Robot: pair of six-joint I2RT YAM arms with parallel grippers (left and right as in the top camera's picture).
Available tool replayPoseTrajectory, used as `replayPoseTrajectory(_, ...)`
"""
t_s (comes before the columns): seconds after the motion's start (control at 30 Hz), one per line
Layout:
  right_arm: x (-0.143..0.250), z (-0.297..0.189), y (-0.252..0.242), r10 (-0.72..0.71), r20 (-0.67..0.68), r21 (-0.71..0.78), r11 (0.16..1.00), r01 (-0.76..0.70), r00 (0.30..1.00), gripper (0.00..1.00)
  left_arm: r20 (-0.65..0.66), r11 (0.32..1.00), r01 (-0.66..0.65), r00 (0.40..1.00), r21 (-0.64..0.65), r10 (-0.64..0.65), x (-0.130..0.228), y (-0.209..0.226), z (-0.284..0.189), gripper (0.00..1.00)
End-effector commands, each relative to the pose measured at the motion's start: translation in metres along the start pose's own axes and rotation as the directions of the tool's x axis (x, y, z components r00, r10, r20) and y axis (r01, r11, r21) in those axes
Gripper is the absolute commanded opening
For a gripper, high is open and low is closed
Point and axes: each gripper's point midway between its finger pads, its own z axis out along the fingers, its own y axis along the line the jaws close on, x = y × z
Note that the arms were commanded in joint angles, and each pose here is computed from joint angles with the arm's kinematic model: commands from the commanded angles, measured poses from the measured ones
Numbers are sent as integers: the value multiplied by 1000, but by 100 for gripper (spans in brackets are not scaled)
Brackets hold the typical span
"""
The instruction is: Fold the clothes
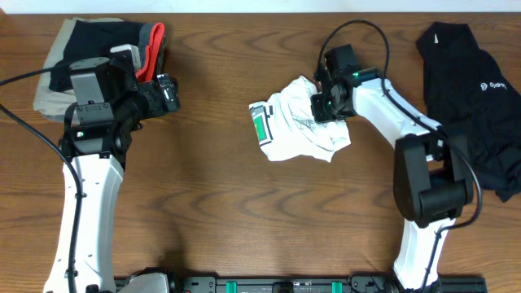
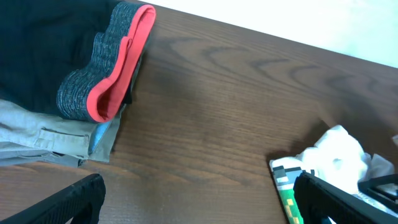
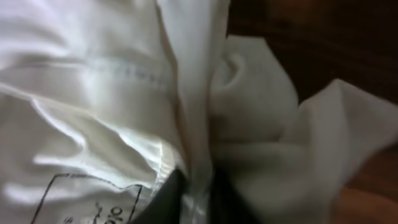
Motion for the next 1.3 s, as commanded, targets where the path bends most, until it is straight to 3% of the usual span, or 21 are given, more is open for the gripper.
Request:
replayPoseTrajectory(0.0,-2,2,7,-17,2,-23,1000,17,1000,8,-3,1000,-15,1000,-5,15,-1,2,2,98)
replayPoseTrajectory(0.1,-7,-2,10,-19,11,-36,999,20,1000,1,-3,1000,-15,1000,-5,15,-1,2,2,98)
replayPoseTrajectory(0.53,-45,-63,12,5,70,-48,999,-1,998,1,-3,1000,-31,1000,-5,31,-1,2,2,98)
replayPoseTrajectory(1.03,-28,-45,-48,123,17,-12,992,-123,992,1,-3,999,-33,999,-5,33,-1,2,2,98)
replayPoseTrajectory(1.1,-27,-43,-49,123,12,-11,992,-123,992,11,-3,999,-33,999,-5,33,-1,2,2,98)
replayPoseTrajectory(1.2,-28,-45,-48,123,15,-12,992,-123,992,51,-3,999,-33,999,-5,33,-1,2,2,98)
replayPoseTrajectory(1.27,-31,-53,-49,126,24,-12,992,-126,992,63,-3,999,-33,999,-5,33,-1,2,2,98)
